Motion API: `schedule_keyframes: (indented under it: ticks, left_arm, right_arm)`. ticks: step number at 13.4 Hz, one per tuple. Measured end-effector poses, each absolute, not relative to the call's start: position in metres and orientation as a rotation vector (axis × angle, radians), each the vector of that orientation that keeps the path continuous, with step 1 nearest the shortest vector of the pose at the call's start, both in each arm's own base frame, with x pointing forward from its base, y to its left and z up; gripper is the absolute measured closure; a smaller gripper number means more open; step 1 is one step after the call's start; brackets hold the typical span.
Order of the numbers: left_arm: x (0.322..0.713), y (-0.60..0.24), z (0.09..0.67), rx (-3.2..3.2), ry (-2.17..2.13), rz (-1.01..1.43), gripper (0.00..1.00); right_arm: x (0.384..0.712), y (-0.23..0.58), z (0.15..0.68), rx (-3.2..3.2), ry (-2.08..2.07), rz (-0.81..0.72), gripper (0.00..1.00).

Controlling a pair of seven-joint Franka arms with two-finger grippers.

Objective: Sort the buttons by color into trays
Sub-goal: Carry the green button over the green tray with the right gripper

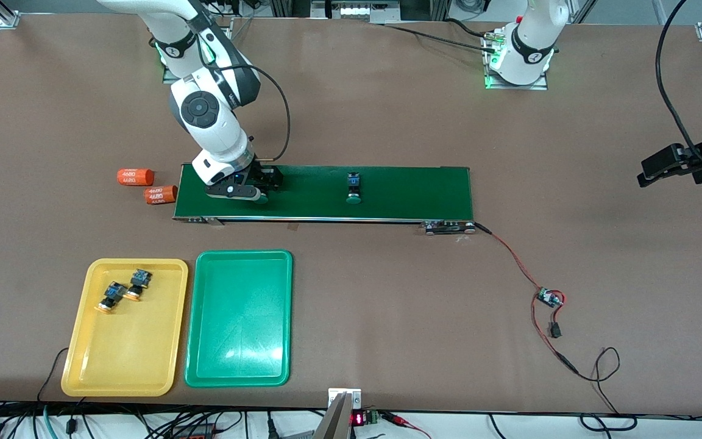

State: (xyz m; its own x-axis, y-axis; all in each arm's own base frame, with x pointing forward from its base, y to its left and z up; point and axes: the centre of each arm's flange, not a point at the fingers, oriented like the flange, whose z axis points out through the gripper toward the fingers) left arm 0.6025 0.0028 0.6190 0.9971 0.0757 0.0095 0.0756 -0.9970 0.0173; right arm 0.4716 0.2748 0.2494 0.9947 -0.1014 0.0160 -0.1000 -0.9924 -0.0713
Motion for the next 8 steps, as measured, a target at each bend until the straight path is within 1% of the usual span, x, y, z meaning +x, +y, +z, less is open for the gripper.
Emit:
schedule_keyframes:
  ticks: [1, 2, 4, 5, 6, 8]
  left_arm:
    - [0.603, 0.001, 0.618, 3.122, 0.112, 0.016, 0.00]
    - [0.603, -0.001, 0.618, 3.122, 0.107, 0.015, 0.00]
    - [0.604, -0.003, 0.618, 3.122, 0.102, 0.016, 0.00]
    - [0.604, -0.003, 0.618, 3.122, 0.102, 0.017, 0.00]
    - [0.604, -0.003, 0.618, 3.122, 0.102, 0.018, 0.00]
    - [0.604, -0.003, 0.618, 3.122, 0.102, 0.018, 0.00]
  right_arm:
    - [0.471, 0.275, 0.246, -3.066, 0.156, -0.025, 0.13]
    - [0.471, 0.274, 0.244, -3.067, 0.157, -0.020, 0.26]
    - [0.473, 0.272, 0.243, -3.067, 0.166, -0.018, 0.49]
    - [0.474, 0.270, 0.243, -3.067, 0.171, -0.018, 0.59]
    - [0.475, 0.268, 0.243, -3.067, 0.177, -0.019, 0.60]
    - [0.482, 0.263, 0.248, -3.066, 0.196, -0.026, 0.60]
